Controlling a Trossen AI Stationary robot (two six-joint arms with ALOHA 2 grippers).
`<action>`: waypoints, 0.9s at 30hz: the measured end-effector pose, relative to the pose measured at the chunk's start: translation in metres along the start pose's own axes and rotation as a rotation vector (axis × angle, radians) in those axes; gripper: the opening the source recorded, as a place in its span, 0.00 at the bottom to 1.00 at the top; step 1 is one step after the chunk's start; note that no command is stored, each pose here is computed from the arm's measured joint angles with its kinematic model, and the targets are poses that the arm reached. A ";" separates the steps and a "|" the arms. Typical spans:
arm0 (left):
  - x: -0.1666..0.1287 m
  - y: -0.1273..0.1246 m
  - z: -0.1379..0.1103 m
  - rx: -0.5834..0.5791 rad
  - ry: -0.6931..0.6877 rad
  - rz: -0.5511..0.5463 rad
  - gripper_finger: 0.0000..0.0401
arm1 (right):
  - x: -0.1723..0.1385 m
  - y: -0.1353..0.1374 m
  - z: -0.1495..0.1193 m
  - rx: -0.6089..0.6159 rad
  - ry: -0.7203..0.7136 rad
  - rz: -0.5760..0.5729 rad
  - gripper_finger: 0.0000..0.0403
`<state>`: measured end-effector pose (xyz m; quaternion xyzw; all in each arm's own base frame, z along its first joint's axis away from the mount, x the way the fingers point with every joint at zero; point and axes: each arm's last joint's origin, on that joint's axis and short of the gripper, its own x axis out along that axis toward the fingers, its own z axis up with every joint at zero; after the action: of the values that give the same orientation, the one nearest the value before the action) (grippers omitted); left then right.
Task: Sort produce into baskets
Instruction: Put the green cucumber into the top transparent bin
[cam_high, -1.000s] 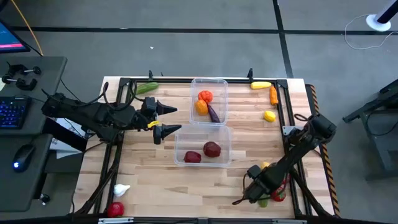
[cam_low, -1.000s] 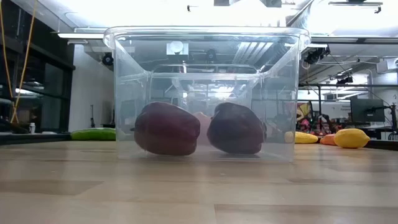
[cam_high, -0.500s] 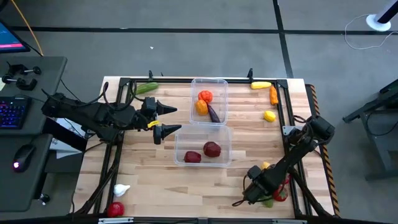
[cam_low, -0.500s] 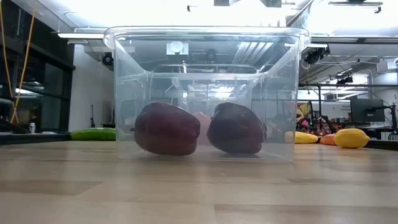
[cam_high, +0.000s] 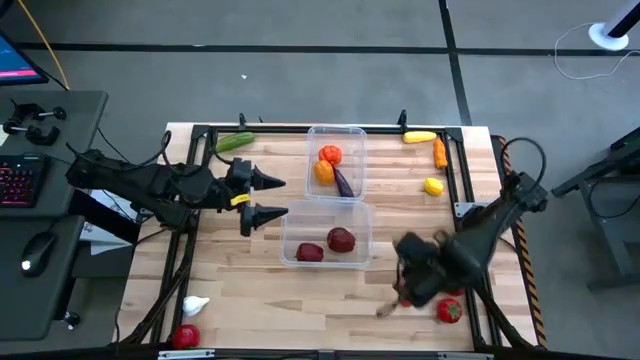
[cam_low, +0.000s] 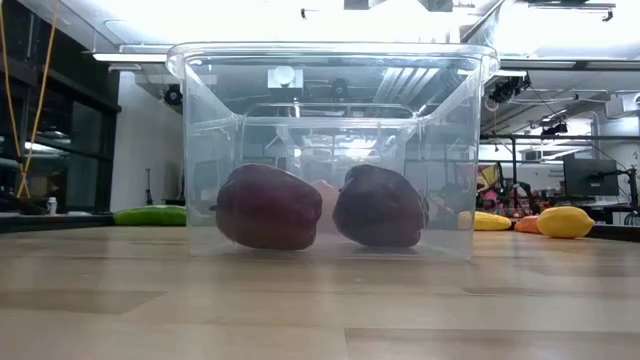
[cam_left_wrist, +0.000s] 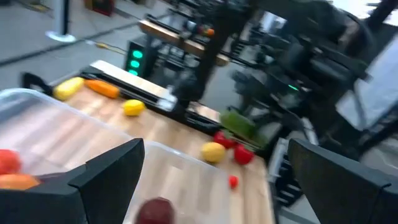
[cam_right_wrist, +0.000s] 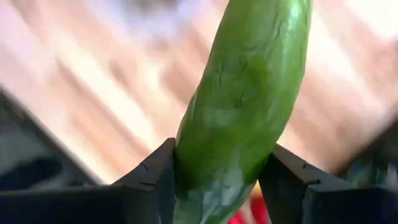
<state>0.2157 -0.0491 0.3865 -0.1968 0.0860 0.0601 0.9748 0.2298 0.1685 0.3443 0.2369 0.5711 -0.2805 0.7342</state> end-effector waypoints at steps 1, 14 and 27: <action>-0.001 0.000 0.001 -0.005 0.001 -0.011 0.96 | 0.000 -0.003 0.011 0.003 -0.058 0.002 0.40; -0.024 -0.008 0.006 -0.049 -0.021 -0.103 0.96 | 0.037 -0.073 0.201 0.040 -0.513 -0.071 0.41; -0.029 -0.018 0.000 -0.001 0.001 -0.158 0.96 | 0.085 -0.110 0.257 0.177 -0.408 -0.028 0.41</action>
<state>0.1902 -0.0681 0.3991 -0.2035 0.0707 -0.0172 0.9764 0.3523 -0.0955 0.3194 0.2308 0.3869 -0.3820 0.8069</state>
